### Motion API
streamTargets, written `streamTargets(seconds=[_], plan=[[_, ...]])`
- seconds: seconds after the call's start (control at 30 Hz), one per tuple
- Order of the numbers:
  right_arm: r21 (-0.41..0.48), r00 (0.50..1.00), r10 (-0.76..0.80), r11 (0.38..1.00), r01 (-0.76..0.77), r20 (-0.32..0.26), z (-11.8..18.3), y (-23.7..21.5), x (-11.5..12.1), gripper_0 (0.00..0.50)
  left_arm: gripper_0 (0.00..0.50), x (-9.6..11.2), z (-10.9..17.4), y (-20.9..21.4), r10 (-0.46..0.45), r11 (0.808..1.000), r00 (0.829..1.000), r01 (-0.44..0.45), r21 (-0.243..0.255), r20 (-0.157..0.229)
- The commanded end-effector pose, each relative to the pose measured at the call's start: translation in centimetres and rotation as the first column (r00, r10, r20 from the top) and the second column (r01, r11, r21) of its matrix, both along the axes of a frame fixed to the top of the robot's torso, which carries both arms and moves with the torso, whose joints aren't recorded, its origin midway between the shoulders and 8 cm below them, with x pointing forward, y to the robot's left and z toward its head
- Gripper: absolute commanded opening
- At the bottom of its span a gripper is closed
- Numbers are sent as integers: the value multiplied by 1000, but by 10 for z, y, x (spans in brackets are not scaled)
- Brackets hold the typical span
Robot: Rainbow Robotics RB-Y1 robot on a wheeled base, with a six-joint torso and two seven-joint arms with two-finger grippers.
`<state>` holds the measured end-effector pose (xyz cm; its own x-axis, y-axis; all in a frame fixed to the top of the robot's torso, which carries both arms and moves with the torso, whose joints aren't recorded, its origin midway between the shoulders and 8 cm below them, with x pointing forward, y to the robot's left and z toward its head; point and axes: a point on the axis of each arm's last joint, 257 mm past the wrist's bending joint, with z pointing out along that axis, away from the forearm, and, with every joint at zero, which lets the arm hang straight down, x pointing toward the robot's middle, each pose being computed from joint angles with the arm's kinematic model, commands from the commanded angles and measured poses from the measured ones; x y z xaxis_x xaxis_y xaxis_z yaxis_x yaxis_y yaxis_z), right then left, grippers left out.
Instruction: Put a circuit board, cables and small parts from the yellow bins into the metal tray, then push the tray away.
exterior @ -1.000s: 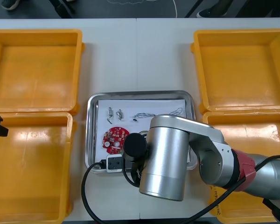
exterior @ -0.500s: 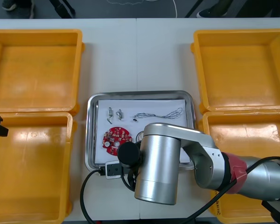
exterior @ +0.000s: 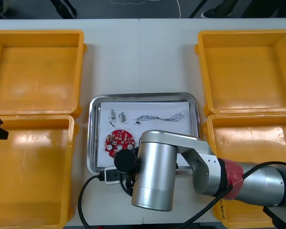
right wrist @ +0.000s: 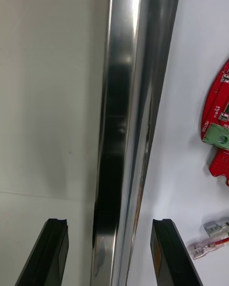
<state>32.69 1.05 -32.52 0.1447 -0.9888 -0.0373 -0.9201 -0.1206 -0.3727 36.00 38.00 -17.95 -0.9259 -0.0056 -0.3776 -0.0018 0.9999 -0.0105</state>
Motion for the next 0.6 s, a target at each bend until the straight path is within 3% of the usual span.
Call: streamTargets(seconds=[0.03,0.4,0.47,0.53,0.6], plan=[[-5,994,104,995,-104,36,10,20,-2,500,500,-4,14,13,-51,996,999,50,69,18],[-12,994,102,995,-102,33,1,19,0,499,500,-4,14,13,-51,996,999,50,69,18],[-12,995,100,995,-99,32,0,19,0,437,500,-4,14,13,-51,996,999,50,69,18],[-11,995,94,996,-94,31,0,19,1,207,500,-4,14,13,-51,996,999,50,69,18],[-11,995,90,996,-90,31,0,18,1,86,500,-4,14,13,-51,996,999,50,69,18]])
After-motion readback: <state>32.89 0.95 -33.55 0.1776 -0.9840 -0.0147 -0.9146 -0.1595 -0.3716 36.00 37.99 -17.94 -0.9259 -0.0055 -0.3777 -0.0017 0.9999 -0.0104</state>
